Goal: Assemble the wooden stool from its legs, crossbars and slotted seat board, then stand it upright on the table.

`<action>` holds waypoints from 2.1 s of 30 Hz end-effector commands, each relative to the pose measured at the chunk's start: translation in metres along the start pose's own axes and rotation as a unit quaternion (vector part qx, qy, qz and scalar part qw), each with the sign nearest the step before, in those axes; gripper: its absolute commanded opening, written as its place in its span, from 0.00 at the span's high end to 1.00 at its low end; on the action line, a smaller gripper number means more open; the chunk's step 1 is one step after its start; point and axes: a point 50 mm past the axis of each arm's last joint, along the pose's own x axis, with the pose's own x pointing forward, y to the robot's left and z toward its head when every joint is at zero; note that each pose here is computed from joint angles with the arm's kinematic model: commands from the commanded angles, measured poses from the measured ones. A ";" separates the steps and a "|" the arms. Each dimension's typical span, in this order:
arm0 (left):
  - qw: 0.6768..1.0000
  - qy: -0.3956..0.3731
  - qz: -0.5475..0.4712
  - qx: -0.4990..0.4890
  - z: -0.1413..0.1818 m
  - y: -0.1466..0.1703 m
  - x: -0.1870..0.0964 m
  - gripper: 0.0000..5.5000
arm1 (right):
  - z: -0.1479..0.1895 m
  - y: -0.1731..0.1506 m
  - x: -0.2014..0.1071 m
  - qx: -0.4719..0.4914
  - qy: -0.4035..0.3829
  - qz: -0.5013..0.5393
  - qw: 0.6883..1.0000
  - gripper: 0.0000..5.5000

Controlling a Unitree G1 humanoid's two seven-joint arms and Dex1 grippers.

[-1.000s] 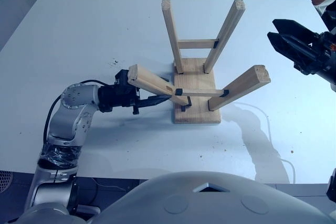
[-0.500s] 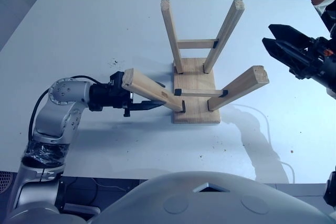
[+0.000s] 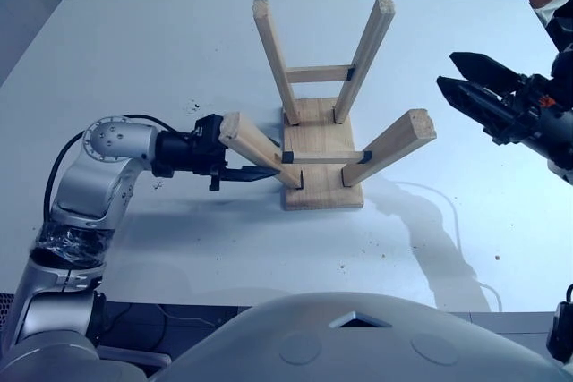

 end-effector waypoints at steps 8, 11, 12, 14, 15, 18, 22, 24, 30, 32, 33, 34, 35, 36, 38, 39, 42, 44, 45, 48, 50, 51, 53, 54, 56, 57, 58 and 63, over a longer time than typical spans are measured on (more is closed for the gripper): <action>0.994 0.104 -0.009 -0.042 -0.023 0.001 0.010 0.62 | 0.002 0.011 0.006 -0.021 -0.006 0.011 1.000 0.40; 0.994 0.102 -0.010 -0.033 -0.020 -0.005 0.013 0.62 | 0.006 0.015 0.008 -0.029 -0.012 0.016 0.999 0.40; 0.994 0.104 -0.009 -0.027 -0.020 -0.006 0.014 0.62 | 0.007 0.016 0.009 -0.032 -0.013 0.016 0.999 0.40; 0.994 0.107 -0.003 -0.018 -0.018 -0.005 0.017 0.62 | 0.008 0.016 0.010 -0.036 -0.014 0.016 0.999 0.40; 0.994 0.106 0.002 -0.015 -0.017 -0.004 0.018 0.62 | 0.009 0.017 0.011 -0.041 -0.015 0.017 0.999 0.40; 0.994 0.102 0.025 -0.011 -0.015 0.003 0.021 0.62 | 0.023 0.016 0.015 -0.068 -0.039 0.007 0.997 0.40; 0.992 0.097 0.077 -0.030 -0.017 0.016 0.028 0.62 | 0.075 0.033 0.036 -0.126 -0.156 0.000 0.980 0.40; 0.991 0.097 0.083 -0.032 -0.018 0.019 0.033 0.62 | 0.089 0.044 0.048 -0.140 -0.194 -0.004 0.971 0.40; 0.991 0.098 0.084 -0.028 -0.014 0.022 0.042 0.62 | 0.075 0.070 0.101 -0.144 -0.177 -0.045 0.973 0.40; 0.991 0.102 0.085 -0.028 -0.015 0.024 0.043 0.62 | 0.047 0.066 0.116 -0.120 -0.128 -0.081 0.981 0.40; 0.991 0.104 0.085 -0.027 -0.015 0.024 0.043 0.62 | 0.028 0.063 0.121 -0.106 -0.095 -0.096 0.985 0.40; 0.990 0.107 0.085 -0.027 -0.016 0.025 0.043 0.62 | 0.009 0.062 0.126 -0.086 -0.063 -0.108 0.988 0.40; 0.990 0.109 0.085 -0.026 -0.016 0.026 0.043 0.62 | -0.008 0.060 0.128 -0.072 -0.034 -0.118 0.990 0.40; 0.990 0.110 0.085 -0.026 -0.017 0.026 0.044 0.62 | -0.027 0.057 0.130 -0.062 0.001 -0.129 0.990 0.40; 0.990 0.110 0.083 -0.025 -0.016 0.026 0.044 0.62 | -0.070 0.047 0.127 -0.037 0.085 -0.161 0.983 0.40; 0.990 0.110 0.083 -0.024 -0.016 0.027 0.045 0.62 | -0.094 0.041 0.121 -0.024 0.137 -0.180 0.974 0.40; 0.990 0.111 0.084 -0.021 -0.014 0.029 0.045 0.62 | -0.146 0.032 0.101 -0.015 0.247 -0.212 0.945 0.40; 0.989 0.116 0.087 -0.019 -0.015 0.030 0.045 0.62 | -0.152 0.038 0.098 -0.013 0.252 -0.198 0.947 0.40; 0.989 0.121 0.088 -0.018 -0.016 0.030 0.044 0.62 | -0.144 0.043 0.102 -0.011 0.229 -0.180 0.956 0.40; 0.987 0.132 0.093 -0.021 -0.022 0.030 0.042 0.62 | -0.087 0.056 0.118 -0.021 0.082 -0.110 0.990 0.40; 0.986 0.139 0.093 -0.026 -0.026 0.030 0.041 0.62 | -0.034 0.064 0.121 -0.029 -0.045 -0.066 0.996 0.40; 0.985 0.142 0.094 -0.029 -0.028 0.030 0.041 0.62 | -0.010 0.068 0.119 -0.033 -0.099 -0.048 0.993 0.40; 0.984 0.148 0.094 -0.040 -0.034 0.030 0.041 0.62 | 0.036 0.067 0.110 -0.047 -0.197 -0.038 0.978 0.40; 0.983 0.151 0.095 -0.044 -0.037 0.029 0.041 0.62 | 0.056 0.061 0.102 -0.058 -0.235 -0.052 0.969 0.40; 0.981 0.159 0.095 -0.052 -0.043 0.028 0.040 0.62 | 0.083 0.022 0.076 -0.109 -0.265 -0.176 0.942 0.40; 0.980 0.163 0.104 -0.053 -0.044 0.029 0.042 0.62 | 0.082 -0.010 0.056 -0.165 -0.230 -0.288 0.915 0.40; 0.979 0.163 0.109 -0.052 -0.044 0.030 0.044 0.62 | 0.070 -0.040 0.035 -0.219 -0.164 -0.385 0.881 0.40; 0.984 0.143 0.097 -0.046 -0.034 0.027 0.053 0.62 | -0.002 -0.098 -0.031 -0.321 0.074 -0.552 0.766 0.30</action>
